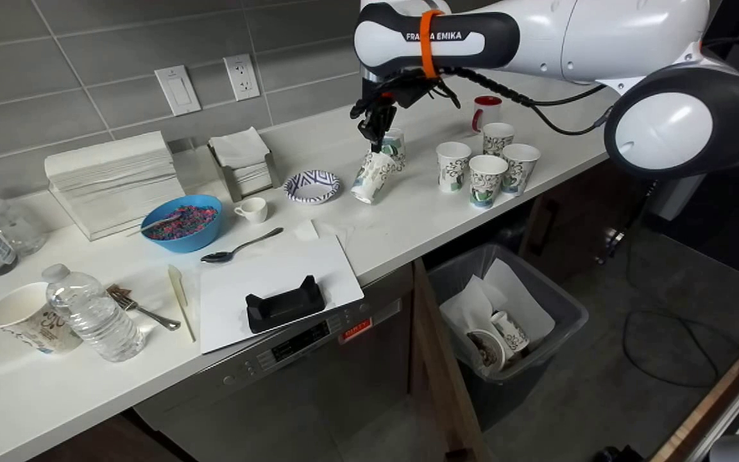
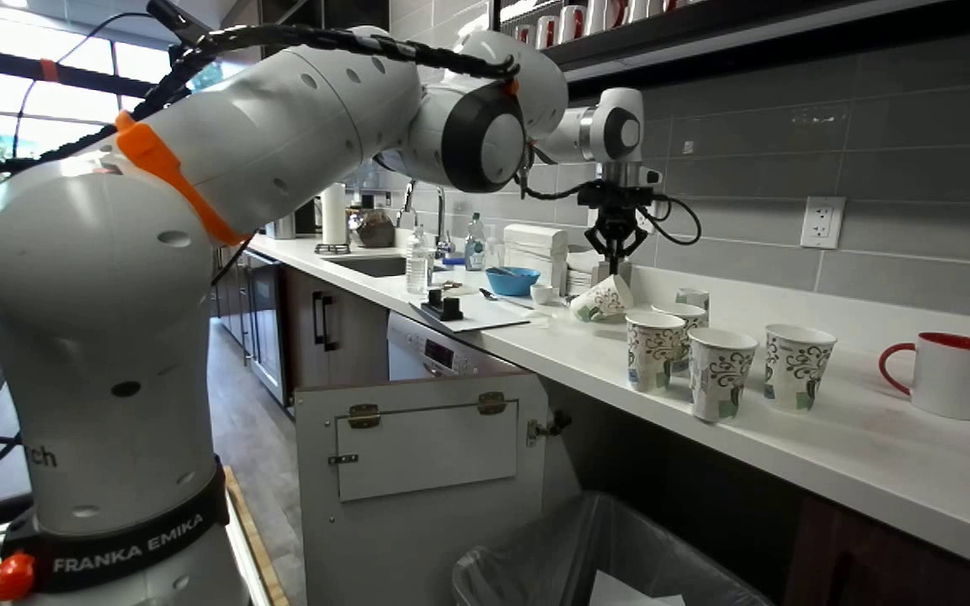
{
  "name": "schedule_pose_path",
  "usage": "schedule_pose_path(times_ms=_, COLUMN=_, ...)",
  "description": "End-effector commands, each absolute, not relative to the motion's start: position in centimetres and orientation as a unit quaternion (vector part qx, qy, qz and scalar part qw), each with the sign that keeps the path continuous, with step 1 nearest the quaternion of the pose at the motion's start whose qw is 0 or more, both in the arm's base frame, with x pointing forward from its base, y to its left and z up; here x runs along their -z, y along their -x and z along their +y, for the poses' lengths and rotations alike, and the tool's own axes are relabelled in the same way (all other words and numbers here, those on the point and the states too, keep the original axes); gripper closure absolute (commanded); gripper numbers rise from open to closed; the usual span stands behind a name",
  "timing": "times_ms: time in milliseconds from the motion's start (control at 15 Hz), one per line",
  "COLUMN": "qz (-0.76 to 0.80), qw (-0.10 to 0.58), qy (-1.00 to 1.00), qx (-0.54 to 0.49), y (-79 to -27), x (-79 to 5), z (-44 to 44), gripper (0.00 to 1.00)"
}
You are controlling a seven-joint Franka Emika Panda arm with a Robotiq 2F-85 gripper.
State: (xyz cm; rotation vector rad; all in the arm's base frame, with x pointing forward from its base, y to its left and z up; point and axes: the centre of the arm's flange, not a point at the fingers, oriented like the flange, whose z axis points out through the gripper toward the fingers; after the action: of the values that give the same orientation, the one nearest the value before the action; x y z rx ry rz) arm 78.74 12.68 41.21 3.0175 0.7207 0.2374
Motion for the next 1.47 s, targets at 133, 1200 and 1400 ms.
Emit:
schedule_pose_path(times_ms=133, qz=0.288, qw=0.150, qy=-0.943, qx=-0.074, y=-75.3, x=-42.5, z=15.8, gripper=0.99)
schedule_pose_path(times_ms=1200, qz=0.301, qw=0.355, qy=-0.877, qx=-0.121, y=-73.1, x=-38.8, z=16.0, gripper=0.99)
schedule_pose_path(times_ms=1400, qz=0.297, qw=0.364, qy=-0.873, qx=-0.135, y=-72.3, x=-37.5, z=15.8, gripper=0.99)
